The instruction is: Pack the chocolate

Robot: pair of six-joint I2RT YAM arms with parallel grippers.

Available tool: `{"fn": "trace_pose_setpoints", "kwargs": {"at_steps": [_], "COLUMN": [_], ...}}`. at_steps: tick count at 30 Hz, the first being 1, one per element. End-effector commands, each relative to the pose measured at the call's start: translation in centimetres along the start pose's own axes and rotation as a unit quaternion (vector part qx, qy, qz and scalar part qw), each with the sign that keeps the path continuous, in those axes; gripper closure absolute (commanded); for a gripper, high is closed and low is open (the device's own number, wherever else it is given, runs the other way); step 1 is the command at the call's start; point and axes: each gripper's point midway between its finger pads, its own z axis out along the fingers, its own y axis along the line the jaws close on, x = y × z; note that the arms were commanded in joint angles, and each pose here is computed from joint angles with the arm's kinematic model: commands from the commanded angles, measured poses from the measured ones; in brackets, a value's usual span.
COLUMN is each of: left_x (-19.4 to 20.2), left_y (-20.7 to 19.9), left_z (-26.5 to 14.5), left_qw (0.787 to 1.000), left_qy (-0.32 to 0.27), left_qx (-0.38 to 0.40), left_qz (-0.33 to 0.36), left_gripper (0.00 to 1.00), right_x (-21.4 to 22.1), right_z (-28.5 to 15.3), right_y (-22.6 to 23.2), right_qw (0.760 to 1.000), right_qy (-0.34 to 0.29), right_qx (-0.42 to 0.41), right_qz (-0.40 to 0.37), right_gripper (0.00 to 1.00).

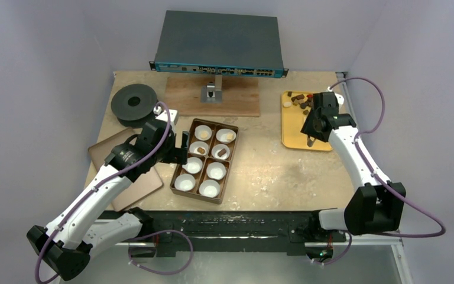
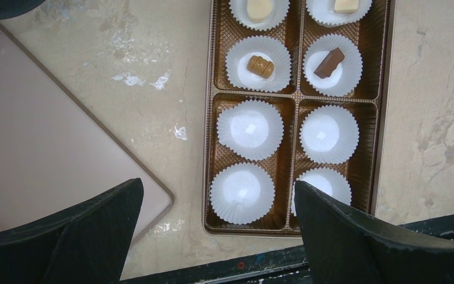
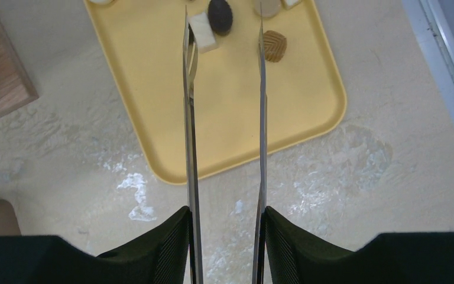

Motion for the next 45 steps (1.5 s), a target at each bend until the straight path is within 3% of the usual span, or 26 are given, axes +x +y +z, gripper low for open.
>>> {"fn": "trace_pose_setpoints", "kwargs": {"at_steps": [1,27,45], "left_x": [-1.0,-0.9,-0.9], "left_y": [-0.3,-0.6,-0.5], "left_z": [-0.2,-0.2,-0.1], "left_qw": [1.0,1.0,1.0], "left_qy": [-0.023,-0.022,-0.02], "left_qx": [0.013,0.021,0.017], "left_qz": [-0.004,-0.003,-0.003], "left_gripper": [0.0,0.0,0.0], "right_x": [-1.4,-0.1,0.0], "right_z": [-0.1,3.2,1.7], "right_y": [-1.9,-4.4,-4.1], "right_qw": [0.999,0.997,0.997], "right_qy": [-0.027,0.003,-0.001], "right_qx": [0.01,0.016,-0.008], "right_qz": [0.017,0.072,0.073], "right_gripper": [0.51,0.53,0.71]}}
